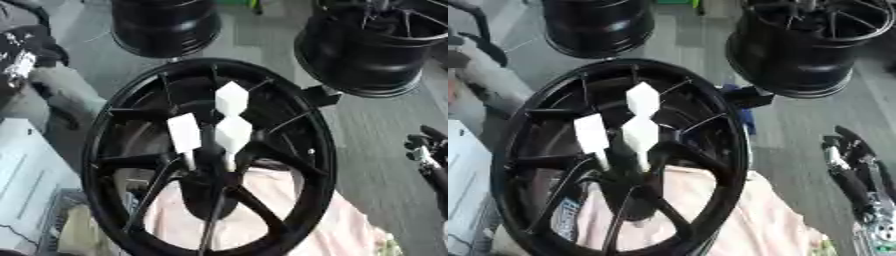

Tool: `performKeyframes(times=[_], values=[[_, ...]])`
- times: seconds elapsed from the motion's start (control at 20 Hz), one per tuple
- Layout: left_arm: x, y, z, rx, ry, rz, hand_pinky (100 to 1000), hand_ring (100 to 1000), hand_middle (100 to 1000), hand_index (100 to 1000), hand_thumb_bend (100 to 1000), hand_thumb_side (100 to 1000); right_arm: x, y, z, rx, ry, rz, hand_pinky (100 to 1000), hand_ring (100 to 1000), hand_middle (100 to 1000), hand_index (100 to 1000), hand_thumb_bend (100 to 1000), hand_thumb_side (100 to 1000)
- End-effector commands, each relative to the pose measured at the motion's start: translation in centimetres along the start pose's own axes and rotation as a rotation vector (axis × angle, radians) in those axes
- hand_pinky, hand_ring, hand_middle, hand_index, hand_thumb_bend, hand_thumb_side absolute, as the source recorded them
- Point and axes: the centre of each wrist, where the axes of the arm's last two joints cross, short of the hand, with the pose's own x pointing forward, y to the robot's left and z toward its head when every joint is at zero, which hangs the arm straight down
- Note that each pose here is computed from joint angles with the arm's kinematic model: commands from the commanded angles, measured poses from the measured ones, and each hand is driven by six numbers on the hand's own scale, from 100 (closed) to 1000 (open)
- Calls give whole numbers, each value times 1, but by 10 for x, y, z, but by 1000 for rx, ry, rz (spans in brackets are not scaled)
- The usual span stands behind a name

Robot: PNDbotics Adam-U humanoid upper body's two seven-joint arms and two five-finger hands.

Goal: Pull the pin out of the wheel hub.

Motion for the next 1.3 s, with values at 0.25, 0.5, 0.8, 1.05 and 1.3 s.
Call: performKeyframes(times=[0.25,0.5,0.8,1.05,1.3], values=[[54,29,-52,-477,-337,-377,783,737,750,850,230,437,7,-5,-3,24,-26,26,808,799,733,893,100,497],[76,11,-84,-839,-472,-580,784,754,759,853,301,350,6,-5,-3,35,-21,34,808,799,733,893,100,496],[72,-29,-108,-1149,-579,-817,789,759,755,846,347,214,6,-6,-2,45,-18,41,808,799,733,893,100,497],[44,-54,-114,-1290,-610,-895,800,768,756,841,347,112,5,-7,-2,47,-17,44,808,799,733,893,100,497],[36,-63,-117,-1321,-645,-898,812,781,766,844,370,100,6,-7,-2,47,-18,44,808,799,733,893,100,497]])
